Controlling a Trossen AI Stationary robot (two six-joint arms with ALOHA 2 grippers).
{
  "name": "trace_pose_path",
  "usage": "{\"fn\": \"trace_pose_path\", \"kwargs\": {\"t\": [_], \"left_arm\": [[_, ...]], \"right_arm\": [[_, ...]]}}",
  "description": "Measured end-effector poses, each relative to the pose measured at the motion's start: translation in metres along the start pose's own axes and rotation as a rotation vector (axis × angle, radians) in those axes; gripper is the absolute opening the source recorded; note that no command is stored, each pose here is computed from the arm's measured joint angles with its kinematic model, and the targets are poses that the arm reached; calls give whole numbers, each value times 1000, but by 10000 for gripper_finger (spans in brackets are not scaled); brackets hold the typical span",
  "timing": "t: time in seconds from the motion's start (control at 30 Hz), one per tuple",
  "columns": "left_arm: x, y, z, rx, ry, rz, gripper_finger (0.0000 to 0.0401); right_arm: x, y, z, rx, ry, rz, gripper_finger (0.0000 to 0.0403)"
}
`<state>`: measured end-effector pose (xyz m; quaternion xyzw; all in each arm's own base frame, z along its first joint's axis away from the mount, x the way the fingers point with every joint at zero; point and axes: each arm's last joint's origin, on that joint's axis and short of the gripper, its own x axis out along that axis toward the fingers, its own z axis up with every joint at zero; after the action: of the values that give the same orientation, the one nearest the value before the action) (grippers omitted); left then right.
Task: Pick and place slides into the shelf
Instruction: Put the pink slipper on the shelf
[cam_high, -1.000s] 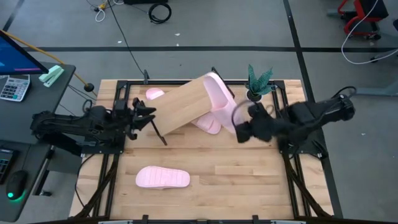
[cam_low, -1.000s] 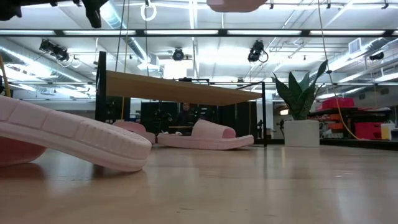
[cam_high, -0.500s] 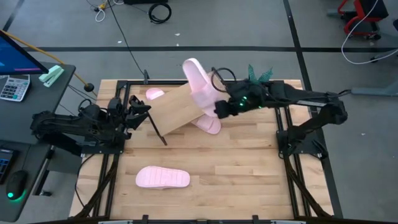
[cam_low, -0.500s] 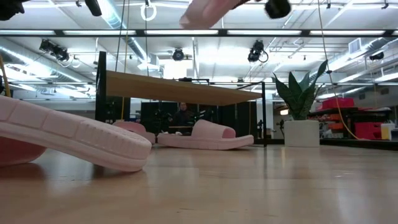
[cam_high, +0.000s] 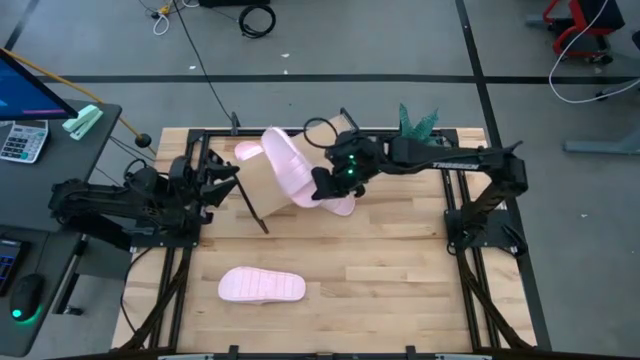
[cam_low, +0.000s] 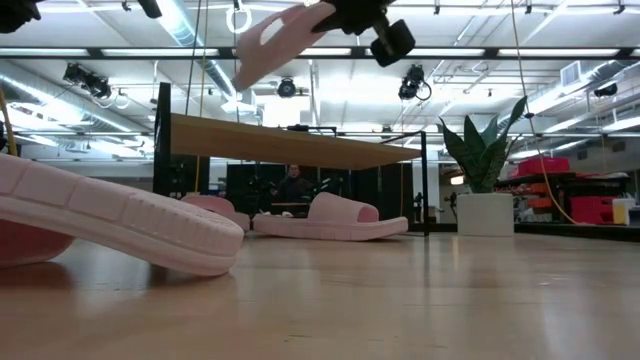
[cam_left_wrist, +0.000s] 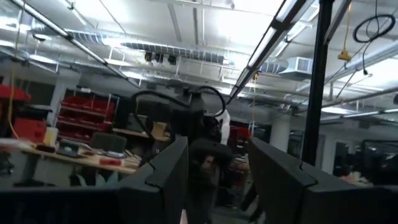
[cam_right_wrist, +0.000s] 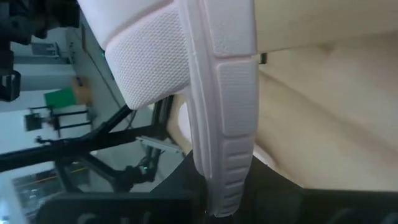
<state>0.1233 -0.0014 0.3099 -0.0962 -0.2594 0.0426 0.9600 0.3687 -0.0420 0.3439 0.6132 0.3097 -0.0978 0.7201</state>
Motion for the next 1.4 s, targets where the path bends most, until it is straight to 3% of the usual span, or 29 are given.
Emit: {"fn": "trace_pose_path", "kwargs": {"t": [0.2, 0.5, 0.73, 1.4], "left_arm": [[0, 0, 1, 76, -6, 1, 172], [0, 0, 4, 75, -37, 0, 172], [0, -1, 4, 74, -45, -1, 172], [0, 0, 4, 127, -42, 1, 172]], "right_arm": [[20, 0, 1, 57, 31, 36, 43], [49, -3, 9, 82, 78, 102, 43], [65, -12, 9, 103, 127, 74, 43], [66, -9, 11, 145, 115, 107, 43]]}}
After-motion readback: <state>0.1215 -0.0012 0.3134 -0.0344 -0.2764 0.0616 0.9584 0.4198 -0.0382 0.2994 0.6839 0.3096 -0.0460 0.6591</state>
